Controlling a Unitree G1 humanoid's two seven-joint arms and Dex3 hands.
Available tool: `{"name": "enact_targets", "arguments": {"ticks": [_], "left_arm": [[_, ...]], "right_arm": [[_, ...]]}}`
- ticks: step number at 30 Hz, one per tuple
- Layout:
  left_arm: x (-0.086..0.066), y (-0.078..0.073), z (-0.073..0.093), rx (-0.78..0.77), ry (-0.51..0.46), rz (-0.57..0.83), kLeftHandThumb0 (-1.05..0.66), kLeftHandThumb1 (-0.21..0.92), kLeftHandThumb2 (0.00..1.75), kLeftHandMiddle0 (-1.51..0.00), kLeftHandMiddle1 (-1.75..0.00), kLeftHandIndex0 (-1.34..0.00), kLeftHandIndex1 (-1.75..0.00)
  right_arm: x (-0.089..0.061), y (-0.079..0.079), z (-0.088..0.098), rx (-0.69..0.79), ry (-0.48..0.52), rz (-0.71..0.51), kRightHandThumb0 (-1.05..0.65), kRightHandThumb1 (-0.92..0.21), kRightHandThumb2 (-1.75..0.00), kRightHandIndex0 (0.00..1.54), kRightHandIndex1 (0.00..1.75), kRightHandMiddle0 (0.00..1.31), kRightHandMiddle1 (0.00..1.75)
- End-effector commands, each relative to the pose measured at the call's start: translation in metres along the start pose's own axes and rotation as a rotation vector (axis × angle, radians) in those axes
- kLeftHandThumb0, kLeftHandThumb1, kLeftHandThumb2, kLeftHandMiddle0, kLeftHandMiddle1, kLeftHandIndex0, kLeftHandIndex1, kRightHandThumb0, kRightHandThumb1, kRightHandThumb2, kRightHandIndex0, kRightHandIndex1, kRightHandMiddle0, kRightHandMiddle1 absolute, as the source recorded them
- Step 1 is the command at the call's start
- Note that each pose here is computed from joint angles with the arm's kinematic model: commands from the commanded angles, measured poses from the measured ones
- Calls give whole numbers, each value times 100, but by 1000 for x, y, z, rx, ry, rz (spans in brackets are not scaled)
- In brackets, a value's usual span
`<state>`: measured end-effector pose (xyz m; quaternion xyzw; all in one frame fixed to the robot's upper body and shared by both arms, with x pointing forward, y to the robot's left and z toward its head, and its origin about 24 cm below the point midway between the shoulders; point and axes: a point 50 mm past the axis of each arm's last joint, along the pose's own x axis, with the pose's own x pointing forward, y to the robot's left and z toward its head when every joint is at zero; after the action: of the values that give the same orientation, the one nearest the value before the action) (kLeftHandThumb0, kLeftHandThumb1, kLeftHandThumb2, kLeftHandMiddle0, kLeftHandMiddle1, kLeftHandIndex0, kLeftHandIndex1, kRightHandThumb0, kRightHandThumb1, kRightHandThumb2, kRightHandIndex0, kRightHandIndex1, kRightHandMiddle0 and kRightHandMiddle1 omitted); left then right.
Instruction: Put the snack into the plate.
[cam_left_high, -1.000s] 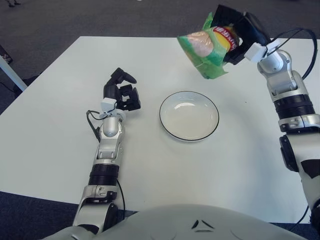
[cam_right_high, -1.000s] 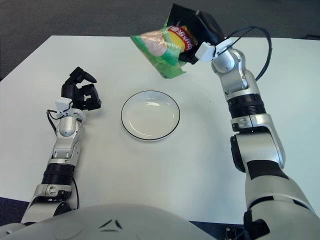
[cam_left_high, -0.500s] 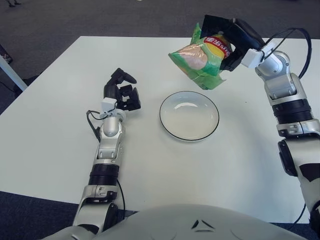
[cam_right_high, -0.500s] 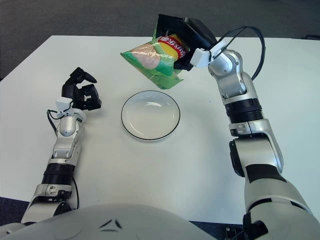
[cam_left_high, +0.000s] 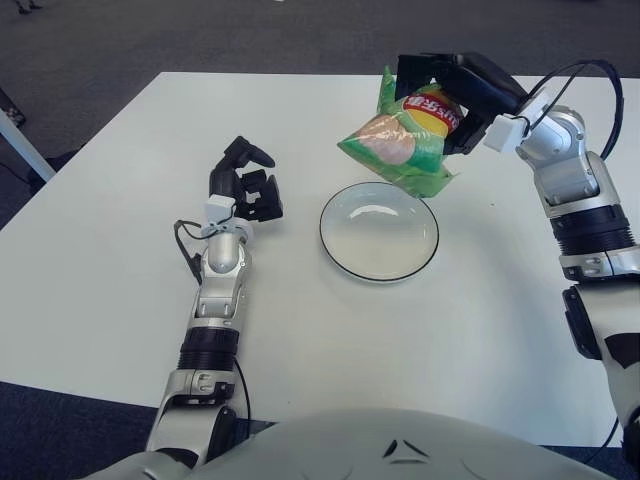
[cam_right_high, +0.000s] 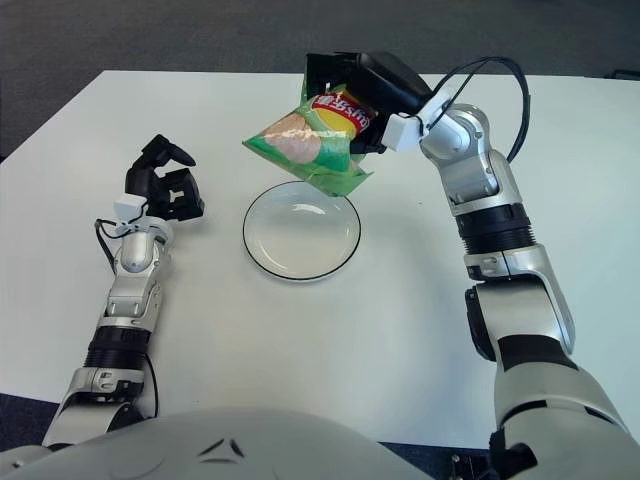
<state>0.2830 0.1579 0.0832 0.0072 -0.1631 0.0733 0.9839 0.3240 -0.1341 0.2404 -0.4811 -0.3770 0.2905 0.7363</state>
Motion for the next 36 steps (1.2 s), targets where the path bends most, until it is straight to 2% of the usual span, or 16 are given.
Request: {"name": "enact_targets", "arguments": {"ticks": [1,2,4,10,14,18,23,25,27,29,33,35,36], "left_arm": [[-37,-2,-41,-12,209,29,-50,27,138,-137,-175,-66,-175],[-37,-2,-41,-15,208,28,-50,27,138,-137,-175,-66,-175],[-37,-2,-41,-22,205,24,-50,26,138,-137,-175,-66,-175],[-37,-3,-40,-24,203,20,-51,26,139,-137,-175,-66,-175],[-37,-3,-40,-21,202,13,-51,25,140,-138,-175,-67,-175],[-38,-3,-41,-27,202,3,-51,25,140,-138,-175,-67,-175],[-38,-3,-42,-29,204,0,-51,26,139,-138,-175,-66,-175],[-38,-3,-41,-29,205,0,-50,26,138,-137,-175,-66,-175],[-38,-4,-41,-29,205,-1,-50,27,137,-137,-175,-65,-175],[-39,-4,-41,-28,205,-2,-50,28,137,-137,-175,-65,-175],[-39,-4,-41,-28,204,-4,-50,29,136,-137,-175,-64,-175],[-39,-4,-41,-28,204,-6,-50,29,135,-136,-175,-64,-175],[-39,-4,-41,-28,204,-7,-49,29,135,-136,-175,-64,-175]], "right_arm": [[-9,-4,9,24,-36,54,0,7,-175,89,172,69,175],[-16,-5,14,32,-43,87,0,7,-175,89,172,69,175],[-20,-5,14,51,-34,145,0,7,-174,89,172,68,175],[-17,3,19,42,-55,182,0,5,-173,88,173,67,175],[-22,6,24,77,-75,244,0,7,-174,89,171,68,175],[-22,5,21,146,-45,288,0,9,-175,93,167,69,175],[-23,6,21,150,29,383,0,9,-175,95,164,69,175],[-25,7,20,154,71,431,-1,4,-168,90,169,69,166],[-27,9,20,146,83,444,-1,-11,-154,71,172,61,171],[-29,12,21,135,80,444,-1,-17,-145,70,174,56,165],[-30,15,22,120,70,456,-1,-31,-130,63,173,42,167],[-31,16,22,124,66,468,-1,-49,-107,52,166,31,170],[-31,16,22,129,67,472,-8,-55,-99,45,162,32,170]]}}
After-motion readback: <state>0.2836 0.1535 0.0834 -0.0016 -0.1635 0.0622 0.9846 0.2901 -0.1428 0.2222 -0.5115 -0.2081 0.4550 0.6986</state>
